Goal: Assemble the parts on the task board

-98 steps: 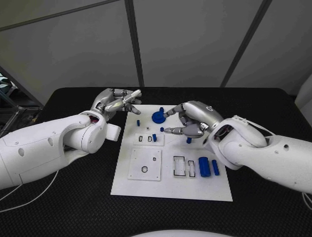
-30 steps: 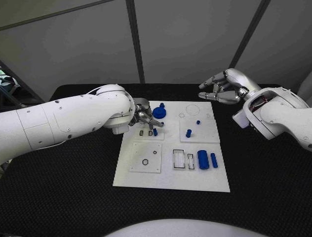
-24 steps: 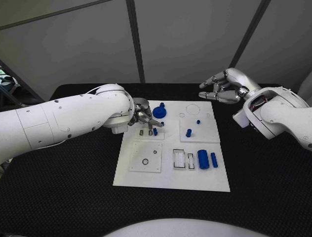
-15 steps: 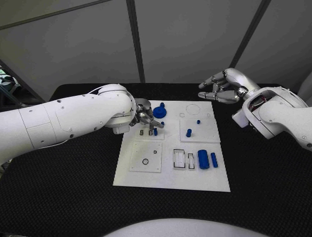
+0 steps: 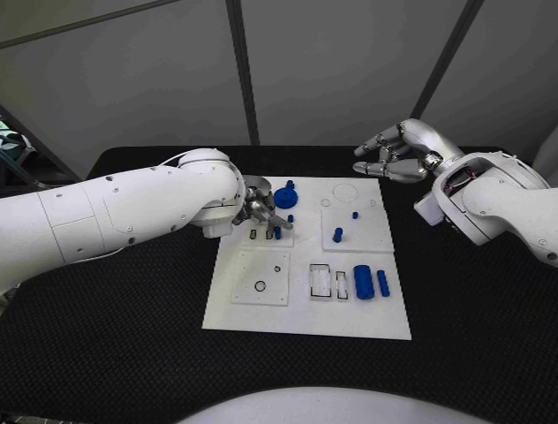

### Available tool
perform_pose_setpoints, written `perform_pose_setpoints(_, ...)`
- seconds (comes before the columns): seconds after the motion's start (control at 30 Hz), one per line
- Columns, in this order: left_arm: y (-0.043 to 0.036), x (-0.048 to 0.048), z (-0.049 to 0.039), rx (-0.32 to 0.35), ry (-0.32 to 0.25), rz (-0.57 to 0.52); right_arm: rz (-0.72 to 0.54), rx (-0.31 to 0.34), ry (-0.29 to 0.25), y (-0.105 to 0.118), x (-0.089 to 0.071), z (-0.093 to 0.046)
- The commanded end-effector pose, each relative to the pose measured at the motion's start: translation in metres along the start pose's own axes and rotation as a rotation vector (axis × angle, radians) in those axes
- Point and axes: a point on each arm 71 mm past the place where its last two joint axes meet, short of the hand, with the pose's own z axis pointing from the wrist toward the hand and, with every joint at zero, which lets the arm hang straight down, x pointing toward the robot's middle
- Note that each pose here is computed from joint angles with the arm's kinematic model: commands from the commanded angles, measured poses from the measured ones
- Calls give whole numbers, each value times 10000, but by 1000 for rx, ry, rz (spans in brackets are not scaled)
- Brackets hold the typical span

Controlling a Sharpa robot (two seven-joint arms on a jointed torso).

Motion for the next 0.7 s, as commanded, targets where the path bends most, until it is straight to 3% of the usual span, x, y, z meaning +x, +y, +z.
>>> perform_pose_setpoints(0.03, 4, 7, -3, -9, 13, 18, -4, -2, 9, 12, 2, 8)
perform_pose_setpoints(0.7, -22, 23, 5, -7, 28, 28, -3, -2, 16, 17, 15, 15)
